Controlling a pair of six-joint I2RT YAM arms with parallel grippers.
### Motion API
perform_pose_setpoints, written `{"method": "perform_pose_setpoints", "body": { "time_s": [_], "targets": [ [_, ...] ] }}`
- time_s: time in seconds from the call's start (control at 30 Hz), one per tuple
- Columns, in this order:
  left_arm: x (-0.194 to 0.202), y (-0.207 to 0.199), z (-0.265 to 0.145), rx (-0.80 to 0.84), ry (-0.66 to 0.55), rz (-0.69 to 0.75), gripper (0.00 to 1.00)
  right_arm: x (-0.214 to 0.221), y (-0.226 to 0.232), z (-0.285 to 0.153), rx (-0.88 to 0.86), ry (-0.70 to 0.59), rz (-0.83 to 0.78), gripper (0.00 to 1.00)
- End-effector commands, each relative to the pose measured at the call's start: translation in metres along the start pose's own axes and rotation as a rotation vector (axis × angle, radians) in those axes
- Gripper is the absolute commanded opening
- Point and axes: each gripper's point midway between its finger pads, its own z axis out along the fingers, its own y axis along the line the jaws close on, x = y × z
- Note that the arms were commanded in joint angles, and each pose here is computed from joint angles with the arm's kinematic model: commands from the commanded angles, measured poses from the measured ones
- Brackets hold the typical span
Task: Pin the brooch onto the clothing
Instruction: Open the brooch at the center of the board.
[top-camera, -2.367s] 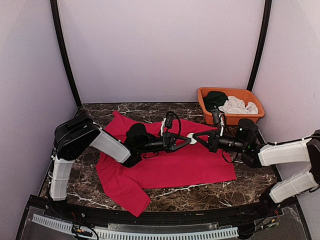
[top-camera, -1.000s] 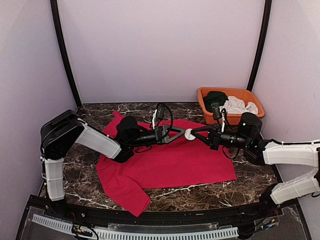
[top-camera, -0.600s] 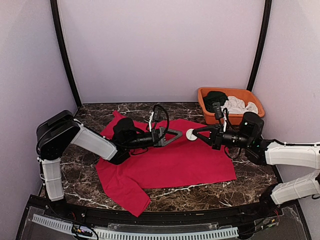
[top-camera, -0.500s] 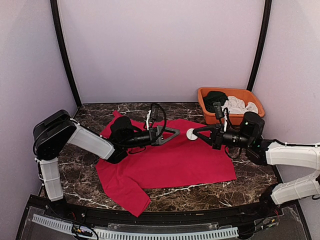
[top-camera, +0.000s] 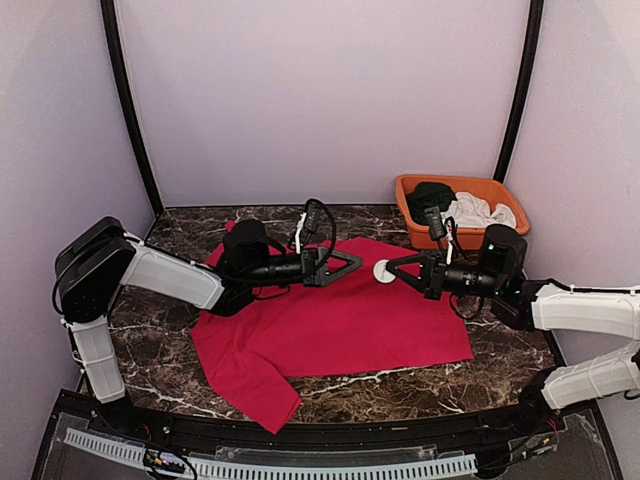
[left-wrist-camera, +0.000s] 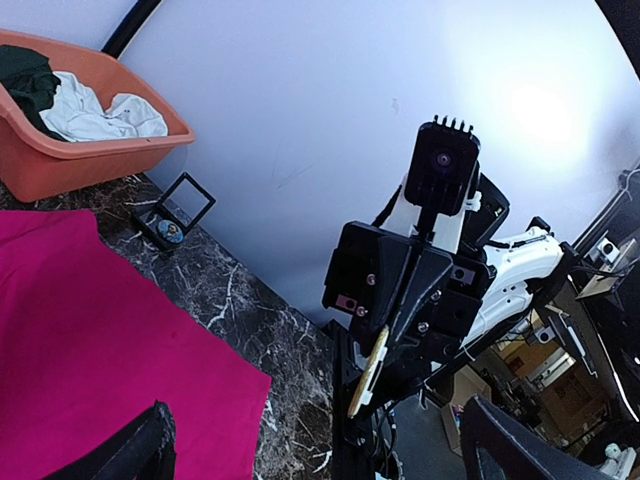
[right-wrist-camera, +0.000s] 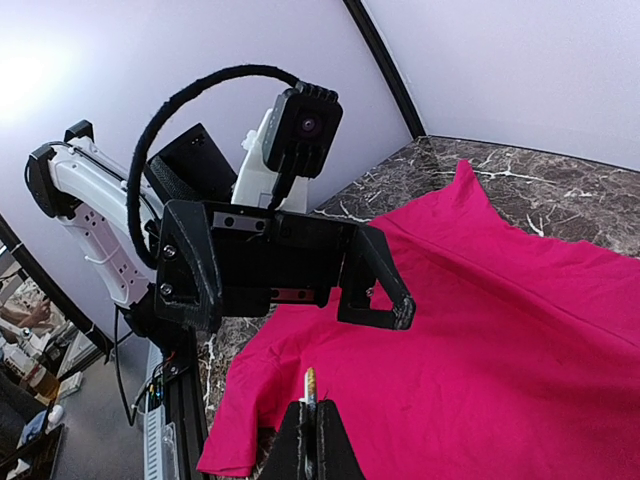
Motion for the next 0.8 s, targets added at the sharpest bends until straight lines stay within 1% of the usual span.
{"method": "perform_pose_setpoints", "body": {
  "time_s": [0.0, 0.03, 0.07, 0.1, 0.2, 0.23, 0.33, 0.4, 0.47, 0.5, 0.67, 0.77],
  "targets": [
    [0.015, -0.008, 0.016, 0.044, 0.074, -0.005, 0.99, -0.006, 0.001, -0.001, 0.001, -0.017, -0.006, 0.00],
    [0.011, -0.014, 0.018, 0.073, 0.056, 0.004, 0.99, -0.006, 0.000, 0.000, 0.003, -0.015, -0.006, 0.00],
    [0.012, -0.013, 0.020, 0.094, 0.053, -0.022, 0.99, -0.005, -0.001, 0.001, 0.002, -0.010, -0.005, 0.00],
    [0.015, -0.010, 0.023, 0.104, 0.062, -0.051, 0.97, -0.004, -0.001, 0.001, 0.002, -0.007, -0.003, 0.00],
    [0.017, -0.010, 0.030, 0.128, 0.073, -0.069, 0.91, -0.003, -0.001, 0.001, 0.000, -0.003, -0.004, 0.00],
    [0.017, -0.010, 0.033, 0.134, 0.079, -0.069, 0.86, -0.003, 0.000, 0.000, 0.001, -0.005, -0.008, 0.00],
    [0.018, -0.012, 0.038, 0.142, 0.092, -0.073, 0.79, -0.003, 0.000, -0.001, 0.011, -0.005, -0.014, 0.00],
    [0.019, -0.012, 0.040, 0.148, 0.100, -0.079, 0.71, -0.003, -0.001, -0.001, 0.014, -0.003, -0.019, 0.00],
    [0.020, -0.011, 0.043, 0.151, 0.104, -0.085, 0.65, -0.003, 0.000, 0.000, 0.014, 0.001, -0.023, 0.00],
    [0.021, -0.011, 0.044, 0.155, 0.105, -0.090, 0.64, -0.002, 0.000, 0.000, 0.015, 0.005, -0.023, 0.00],
    [0.020, -0.012, 0.048, 0.181, 0.109, -0.115, 0.42, 0.001, -0.001, 0.001, 0.022, 0.014, -0.027, 0.00],
    [0.023, -0.014, 0.049, 0.186, 0.119, -0.117, 0.39, -0.001, 0.000, 0.000, 0.025, 0.010, -0.035, 0.00]
  ]
}}
